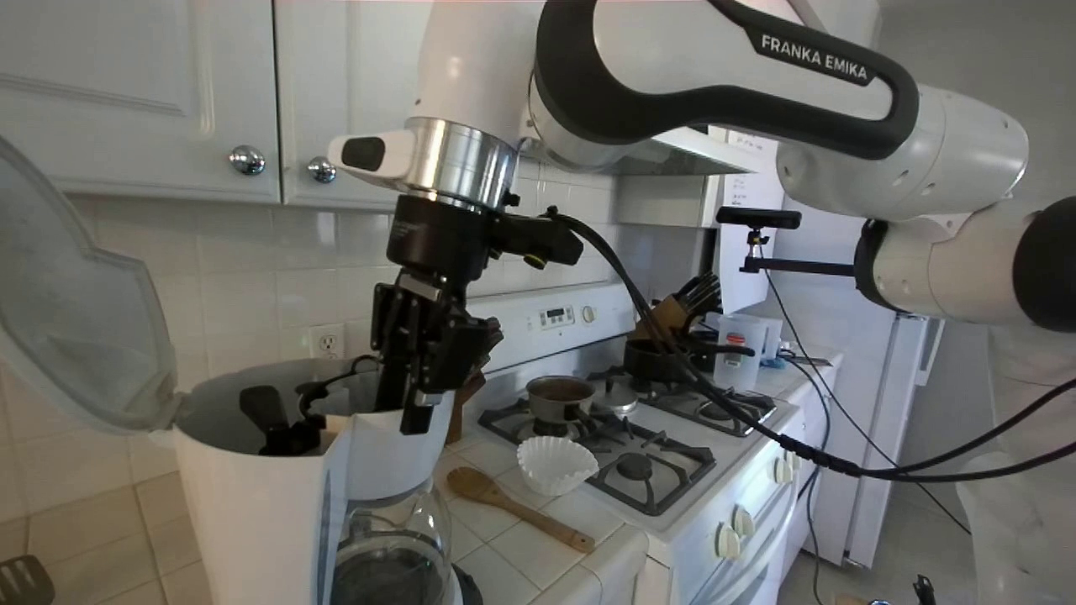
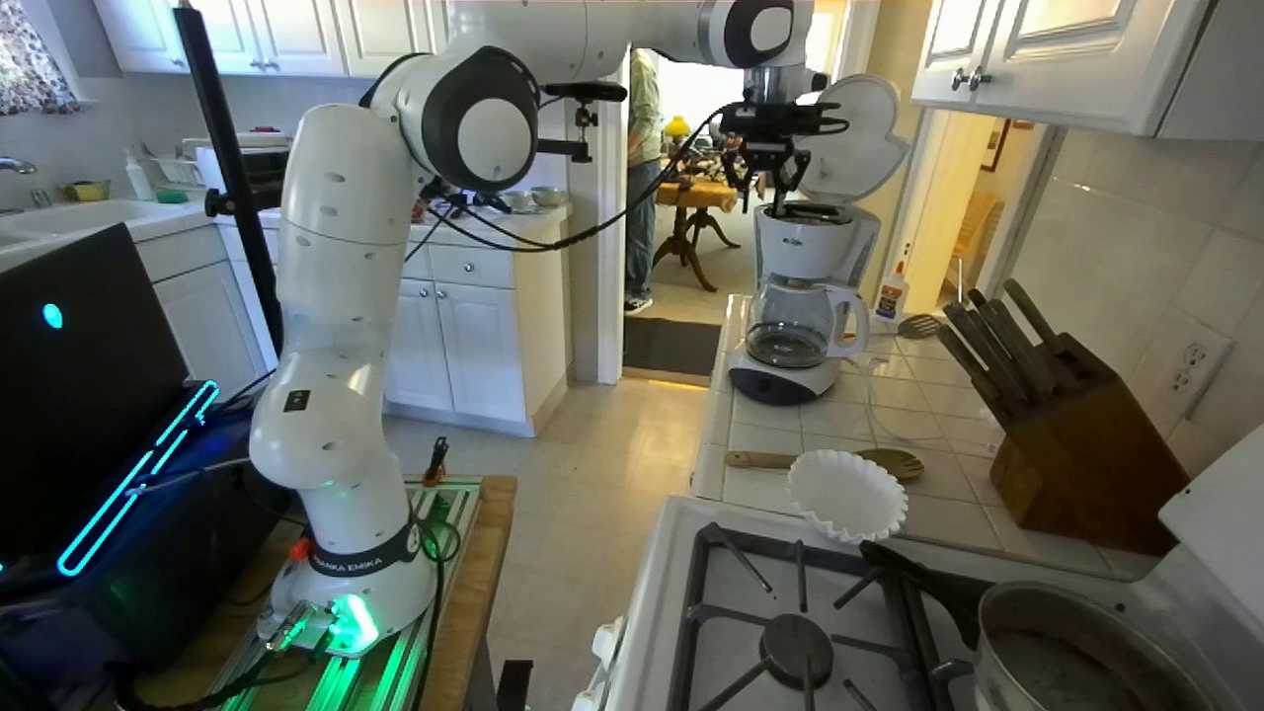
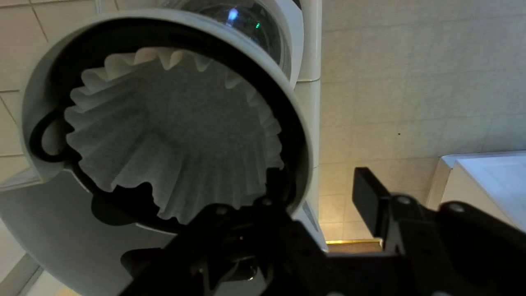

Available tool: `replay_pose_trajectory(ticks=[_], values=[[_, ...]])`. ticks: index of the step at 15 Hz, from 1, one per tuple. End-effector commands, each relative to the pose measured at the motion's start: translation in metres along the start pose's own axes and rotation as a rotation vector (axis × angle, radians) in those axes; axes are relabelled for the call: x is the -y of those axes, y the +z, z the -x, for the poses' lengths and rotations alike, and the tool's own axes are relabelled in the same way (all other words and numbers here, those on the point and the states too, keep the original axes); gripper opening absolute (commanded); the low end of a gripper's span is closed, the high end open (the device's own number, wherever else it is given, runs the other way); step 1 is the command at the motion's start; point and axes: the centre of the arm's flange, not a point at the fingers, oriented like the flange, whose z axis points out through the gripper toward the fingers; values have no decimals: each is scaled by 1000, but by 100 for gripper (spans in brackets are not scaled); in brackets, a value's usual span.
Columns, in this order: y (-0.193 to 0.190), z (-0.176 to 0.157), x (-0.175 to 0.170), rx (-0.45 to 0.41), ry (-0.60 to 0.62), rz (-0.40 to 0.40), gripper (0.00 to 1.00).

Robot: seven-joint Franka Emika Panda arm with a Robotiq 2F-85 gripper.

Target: Remove the black object from the coffee machine, then put it on the counter

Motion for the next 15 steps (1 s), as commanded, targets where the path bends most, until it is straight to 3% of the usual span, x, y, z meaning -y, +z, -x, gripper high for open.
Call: replay_pose_trajectory(ticks=[1,2,5,9,15], values=[[-11,-6,-3,-7,-19,-5,69],[-12,-6,-3,-8,-19,-3,50],[-13,-6,-4,-12,-19,0,34],[-15,-5,-4,-16,-18,2,4],[-17,-5,-5,-17,-16,8,0]])
